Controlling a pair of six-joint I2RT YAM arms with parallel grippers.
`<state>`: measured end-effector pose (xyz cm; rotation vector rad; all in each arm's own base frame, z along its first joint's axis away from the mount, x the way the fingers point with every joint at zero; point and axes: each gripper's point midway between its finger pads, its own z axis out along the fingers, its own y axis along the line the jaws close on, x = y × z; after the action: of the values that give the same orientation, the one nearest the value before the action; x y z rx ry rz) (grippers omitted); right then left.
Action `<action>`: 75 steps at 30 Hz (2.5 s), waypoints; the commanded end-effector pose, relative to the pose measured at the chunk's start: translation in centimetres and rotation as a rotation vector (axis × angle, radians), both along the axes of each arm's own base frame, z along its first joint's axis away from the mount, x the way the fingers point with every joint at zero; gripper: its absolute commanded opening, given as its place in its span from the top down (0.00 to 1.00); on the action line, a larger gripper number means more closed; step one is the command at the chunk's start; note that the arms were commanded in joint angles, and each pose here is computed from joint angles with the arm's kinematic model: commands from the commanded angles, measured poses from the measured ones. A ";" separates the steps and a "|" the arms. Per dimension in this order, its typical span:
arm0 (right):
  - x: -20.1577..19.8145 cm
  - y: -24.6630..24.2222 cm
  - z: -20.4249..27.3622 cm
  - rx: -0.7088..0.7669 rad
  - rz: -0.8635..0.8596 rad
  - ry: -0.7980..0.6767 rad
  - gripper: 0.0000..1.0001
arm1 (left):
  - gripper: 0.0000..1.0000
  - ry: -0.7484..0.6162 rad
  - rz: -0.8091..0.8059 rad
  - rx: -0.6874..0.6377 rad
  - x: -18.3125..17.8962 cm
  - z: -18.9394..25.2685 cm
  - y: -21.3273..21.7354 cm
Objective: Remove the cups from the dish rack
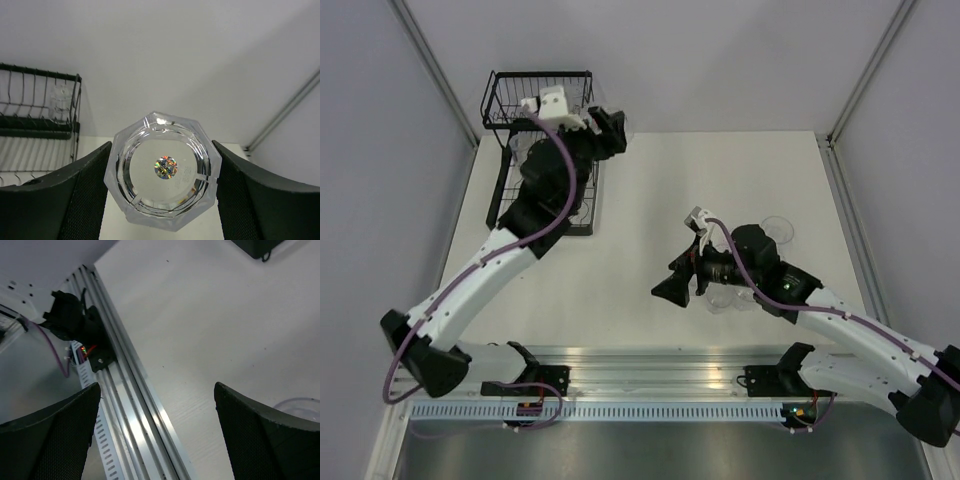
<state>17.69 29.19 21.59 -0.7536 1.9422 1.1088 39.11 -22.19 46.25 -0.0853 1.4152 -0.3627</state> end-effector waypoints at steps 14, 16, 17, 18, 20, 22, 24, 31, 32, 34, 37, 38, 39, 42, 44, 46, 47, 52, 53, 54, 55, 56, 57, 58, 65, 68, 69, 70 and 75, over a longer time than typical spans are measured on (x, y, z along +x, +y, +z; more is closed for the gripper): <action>-4.9 -1.3 5.3 0.356 0.080 -0.050 0.02 | 0.98 0.329 -0.717 -0.882 -14.5 -15.2 -4.1; -4.1 -1.4 4.7 0.341 0.032 -0.040 0.02 | 0.98 0.309 -0.757 -0.961 -15.2 -14.9 -3.7; -3.5 -1.5 4.3 0.333 0.003 -0.033 0.02 | 0.98 0.331 -0.751 -0.976 -15.4 -16.2 -3.5; -3.3 -1.4 4.1 0.330 -0.007 -0.030 0.02 | 0.98 0.336 -0.754 -0.992 -15.6 -16.5 -3.3; -2.8 -1.4 3.7 0.331 -0.032 -0.022 0.02 | 0.98 0.343 -0.770 -1.033 -16.1 -16.9 -3.0; -2.6 -1.0 3.2 0.325 -0.031 -0.010 0.02 | 0.98 0.360 -0.772 -1.053 -16.3 -17.5 -3.0; -2.2 -0.6 2.7 0.314 -0.031 0.005 0.02 | 0.98 0.395 -0.787 -1.083 -16.5 -18.3 -3.2; -1.8 0.3 3.4 0.349 -0.009 -0.005 0.02 | 0.98 0.472 -0.823 -1.154 -17.4 -20.8 -3.5; -1.9 0.4 3.8 0.361 -0.002 -0.012 0.02 | 0.98 0.484 -0.815 -1.156 -17.5 -21.2 -3.5; -1.8 0.5 3.9 0.370 0.000 -0.011 0.04 | 0.98 0.491 -0.819 -1.162 -17.7 -21.4 -3.5; -1.7 0.9 3.8 0.374 0.004 0.001 0.05 | 0.98 0.496 -0.820 -1.173 -17.9 -21.5 -3.5; -1.6 1.1 3.6 0.374 0.010 0.008 0.06 | 0.98 0.498 -0.825 -1.173 -18.0 -21.4 -3.6; -1.5 1.2 3.5 0.375 0.014 0.016 0.07 | 0.98 0.504 -0.828 -1.175 -18.1 -21.5 -3.7; -1.5 1.7 3.4 0.393 0.027 0.032 0.10 | 0.98 0.519 -0.837 -1.176 -18.4 -21.5 -4.1; -1.4 1.9 3.7 0.411 0.031 0.032 0.12 | 0.98 0.530 -0.838 -1.180 -18.5 -21.8 -4.3; -1.4 2.1 4.0 0.417 0.041 0.028 0.13 | 0.98 0.548 -0.835 -1.187 -18.7 -22.3 -4.5; -1.4 2.2 4.1 0.423 0.044 0.025 0.14 | 0.98 0.546 -0.831 -1.200 -18.8 -22.5 -4.3; -1.5 2.2 4.0 0.427 0.047 0.029 0.20 | 0.98 0.583 -0.838 -1.228 -19.2 -23.5 -4.6; -1.5 2.2 4.1 0.435 0.049 0.028 0.23 | 0.98 0.583 -0.836 -1.231 -19.2 -23.5 -4.7; -1.6 2.2 4.0 0.438 0.051 0.036 0.26 | 0.98 0.584 -0.848 -1.235 -19.3 -23.4 -4.9; -1.6 2.3 3.9 0.441 0.055 0.042 0.32 | 0.98 0.586 -0.848 -1.235 -19.3 -23.4 -5.1; -1.7 2.3 3.9 0.443 0.058 0.042 0.34 | 0.98 0.586 -0.849 -1.238 -19.3 -23.4 -5.2; -1.7 2.4 3.9 0.444 0.059 0.045 0.37 | 0.98 0.583 -0.864 -1.243 -19.5 -23.1 -5.4; -1.6 2.4 3.8 0.444 0.060 0.046 0.40 | 0.98 0.582 -0.870 -1.245 -19.4 -22.9 -5.6; -1.7 2.5 4.0 0.455 0.068 0.044 0.94 | 0.98 0.587 -0.917 -1.256 -19.7 -22.3 -7.0; -1.5 2.6 3.9 0.451 0.058 0.044 0.99 | 0.98 0.580 -0.937 -1.267 -20.0 -22.0 -7.1; -1.5 2.5 3.8 0.449 0.057 0.043 0.99 | 0.98 0.584 -0.934 -1.271 -20.0 -22.2 -7.1; -1.4 2.5 3.8 0.447 0.053 0.043 0.99 | 0.98 0.586 -0.932 -1.273 -20.0 -22.3 -7.1; -1.1 2.2 4.0 0.440 0.026 0.025 0.99 | 0.53 0.591 -0.939 -1.289 -20.0 -22.4 -7.1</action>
<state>16.96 30.96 21.41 -0.4485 1.8224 1.4767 21.50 -28.61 18.73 -0.7725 1.6556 -1.9053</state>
